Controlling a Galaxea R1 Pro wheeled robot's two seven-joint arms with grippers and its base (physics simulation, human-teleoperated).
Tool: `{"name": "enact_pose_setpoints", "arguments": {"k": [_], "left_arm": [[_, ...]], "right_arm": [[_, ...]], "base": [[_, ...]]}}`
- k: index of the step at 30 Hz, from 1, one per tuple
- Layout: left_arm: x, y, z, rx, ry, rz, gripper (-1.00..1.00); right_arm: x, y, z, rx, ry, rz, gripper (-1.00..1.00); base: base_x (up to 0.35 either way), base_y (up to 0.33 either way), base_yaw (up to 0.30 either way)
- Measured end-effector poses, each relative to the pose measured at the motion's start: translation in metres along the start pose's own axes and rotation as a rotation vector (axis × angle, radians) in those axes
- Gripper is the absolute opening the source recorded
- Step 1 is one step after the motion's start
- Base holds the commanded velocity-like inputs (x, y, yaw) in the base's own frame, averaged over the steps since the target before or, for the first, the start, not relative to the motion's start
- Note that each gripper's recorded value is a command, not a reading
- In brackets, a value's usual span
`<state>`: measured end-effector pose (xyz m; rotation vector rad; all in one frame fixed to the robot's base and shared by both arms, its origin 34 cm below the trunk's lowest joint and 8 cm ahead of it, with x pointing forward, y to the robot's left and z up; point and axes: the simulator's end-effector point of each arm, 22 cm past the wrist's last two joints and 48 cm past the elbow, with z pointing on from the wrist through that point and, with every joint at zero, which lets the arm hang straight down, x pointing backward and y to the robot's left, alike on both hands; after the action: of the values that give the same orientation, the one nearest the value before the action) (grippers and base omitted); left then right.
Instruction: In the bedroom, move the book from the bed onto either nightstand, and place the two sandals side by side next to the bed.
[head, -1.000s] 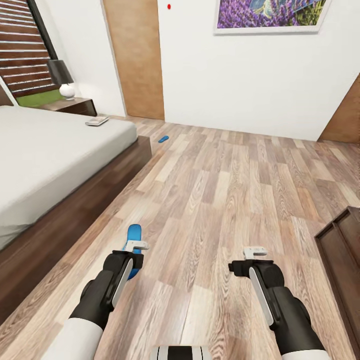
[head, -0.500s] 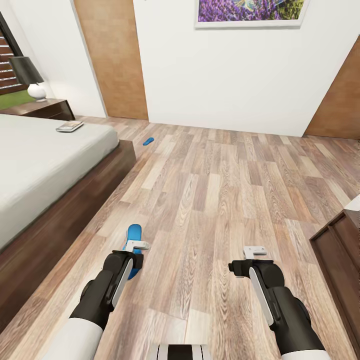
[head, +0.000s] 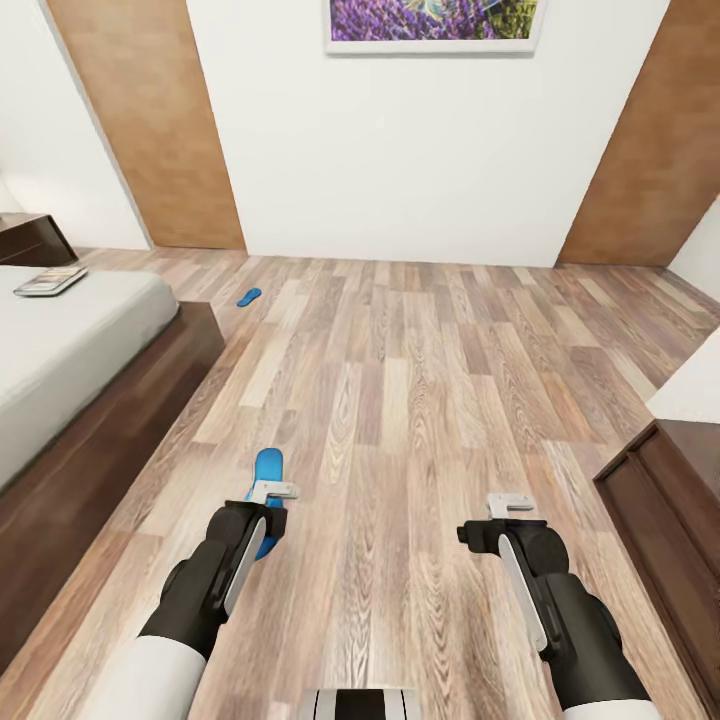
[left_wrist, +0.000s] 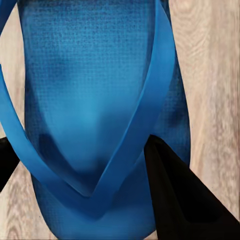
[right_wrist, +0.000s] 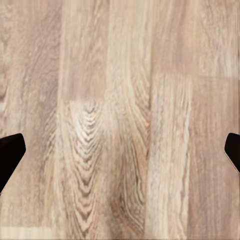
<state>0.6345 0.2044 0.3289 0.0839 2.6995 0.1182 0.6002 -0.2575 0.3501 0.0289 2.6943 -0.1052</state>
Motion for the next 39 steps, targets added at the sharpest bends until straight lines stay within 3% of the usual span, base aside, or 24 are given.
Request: {"name": "enact_pose_setpoints", "arguments": {"k": [13, 39], "left_arm": [[-0.0004, -0.0006, -0.0001, 0.001, -0.002, 0.0, -1.0], [-0.0004, -0.0003, -0.0001, 0.0, -0.002, 0.0, -1.0]], "right_arm": [[0.0003, 0.0005, 0.0001, -0.001, 0.001, 0.0, 1.0], [0.0055, -0.0005, 0.0032, -0.002, 0.016, 0.006, 1.0]], "base": [[0.336, 0.084, -0.255], [0.336, 0.059, -0.009]]}}
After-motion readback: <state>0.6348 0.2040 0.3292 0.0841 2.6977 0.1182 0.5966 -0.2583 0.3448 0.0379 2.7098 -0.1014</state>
